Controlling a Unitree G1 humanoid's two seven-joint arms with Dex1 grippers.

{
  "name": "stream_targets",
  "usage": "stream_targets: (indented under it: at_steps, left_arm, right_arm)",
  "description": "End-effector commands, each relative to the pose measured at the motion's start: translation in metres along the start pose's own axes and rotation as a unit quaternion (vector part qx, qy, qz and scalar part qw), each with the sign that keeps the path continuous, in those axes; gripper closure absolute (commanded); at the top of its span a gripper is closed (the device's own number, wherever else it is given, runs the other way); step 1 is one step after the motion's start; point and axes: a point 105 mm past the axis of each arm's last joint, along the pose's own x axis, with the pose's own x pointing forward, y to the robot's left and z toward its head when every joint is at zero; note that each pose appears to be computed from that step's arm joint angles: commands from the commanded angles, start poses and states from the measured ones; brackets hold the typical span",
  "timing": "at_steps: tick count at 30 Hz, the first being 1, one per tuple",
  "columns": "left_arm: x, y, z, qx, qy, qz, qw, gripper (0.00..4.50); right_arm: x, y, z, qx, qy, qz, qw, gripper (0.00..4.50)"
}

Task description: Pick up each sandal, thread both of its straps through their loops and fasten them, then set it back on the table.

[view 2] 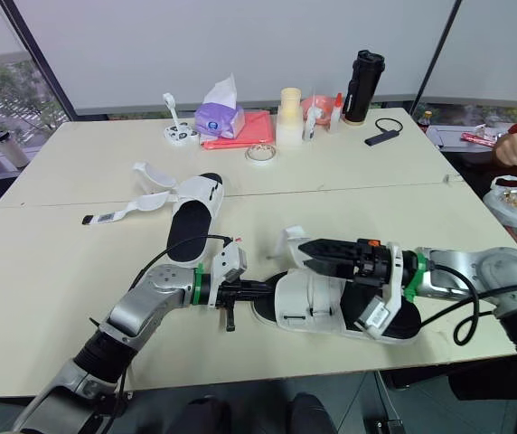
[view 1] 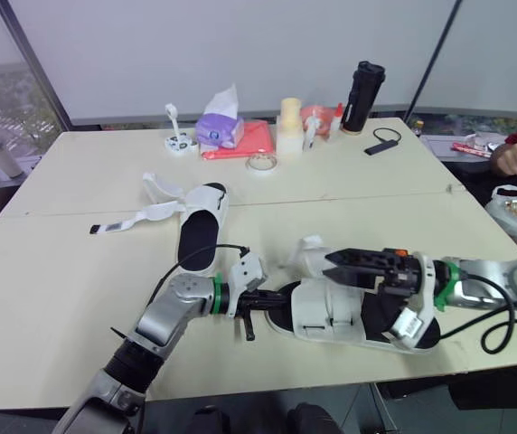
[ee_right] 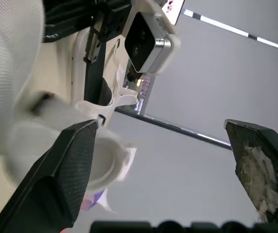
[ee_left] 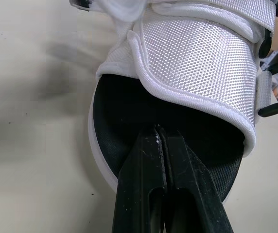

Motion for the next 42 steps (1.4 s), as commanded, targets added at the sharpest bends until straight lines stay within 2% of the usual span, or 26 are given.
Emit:
stream_targets:
  at_steps: [1, 2, 3, 4, 5, 7, 9, 12, 13, 15, 17, 21, 22, 27, 40, 42]
  left_arm:
    - [-0.001, -0.001, -0.032, -0.036, 0.052, 0.005, 0.998, 4.5]
    - [-0.002, -0.001, -0.032, -0.035, 0.052, 0.006, 0.998, 4.5]
    - [-0.002, 0.0, -0.032, -0.034, 0.053, 0.006, 0.998, 4.5]
    - [-0.002, 0.0, -0.033, -0.034, 0.054, 0.006, 0.998, 4.5]
    - [-0.002, 0.0, -0.033, -0.032, 0.055, 0.005, 0.998, 4.5]
    - [-0.002, 0.0, -0.034, -0.03, 0.057, 0.004, 0.998, 4.5]
    - [-0.001, 0.0, -0.034, -0.029, 0.056, 0.006, 0.998, 4.5]
    - [0.0, 0.001, -0.033, -0.029, 0.054, 0.008, 0.998, 4.5]
    - [0.0, 0.001, -0.033, -0.029, 0.054, 0.009, 0.998, 4.5]
    - [0.001, 0.002, -0.033, -0.029, 0.051, 0.013, 0.998, 4.5]
    - [0.001, 0.001, -0.033, -0.029, 0.05, 0.015, 0.998, 4.5]
    - [0.0, 0.0, -0.036, -0.032, 0.051, 0.021, 0.998, 4.5]
    - [0.0, 0.0, -0.037, -0.033, 0.052, 0.022, 0.998, 4.5]
    - [0.0, -0.001, -0.037, -0.035, 0.052, 0.026, 0.998, 4.5]
    - [0.0, 0.001, -0.042, -0.026, 0.061, 0.035, 0.997, 4.5]
    - [0.0, 0.002, -0.042, -0.024, 0.062, 0.038, 0.997, 4.5]
  right_arm:
    - [-0.015, -0.008, -0.039, 0.079, 0.14, -0.034, 0.986, 0.05]
    - [-0.023, -0.003, -0.06, 0.148, 0.214, -0.036, 0.965, 0.05]
    - [-0.033, -0.001, -0.082, 0.238, 0.287, -0.053, 0.927, 0.05]
    - [-0.041, 0.002, -0.099, 0.346, 0.334, -0.073, 0.874, 0.05]
    - [-0.047, 0.004, -0.109, 0.472, 0.354, -0.098, 0.801, 0.05]
    - [-0.042, 0.001, -0.11, 0.647, 0.31, -0.121, 0.686, 0.05]
    - [-0.033, -0.012, -0.106, 0.776, 0.243, -0.14, 0.566, 0.05]
    - [-0.025, -0.024, -0.104, 0.87, 0.183, -0.146, 0.435, 0.05]
    - [-0.024, -0.025, -0.103, 0.884, 0.178, -0.142, 0.407, 0.05]
    - [-0.017, -0.024, -0.094, 0.924, 0.154, -0.112, 0.333, 0.05]
    - [-0.01, -0.023, -0.085, 0.961, 0.125, -0.072, 0.235, 0.05]
    - [0.002, -0.018, -0.078, 0.988, 0.087, -0.041, 0.121, 0.05]
    - [0.005, -0.013, -0.077, 0.991, 0.087, -0.039, 0.097, 0.05]
    - [0.016, -0.001, -0.073, 0.994, 0.097, -0.027, 0.054, 0.05]
    - [0.05, 0.0, -0.086, 0.997, 0.058, -0.048, 0.005, 0.05]
    - [0.054, 0.002, -0.087, 0.997, 0.062, -0.048, -0.002, 0.57]
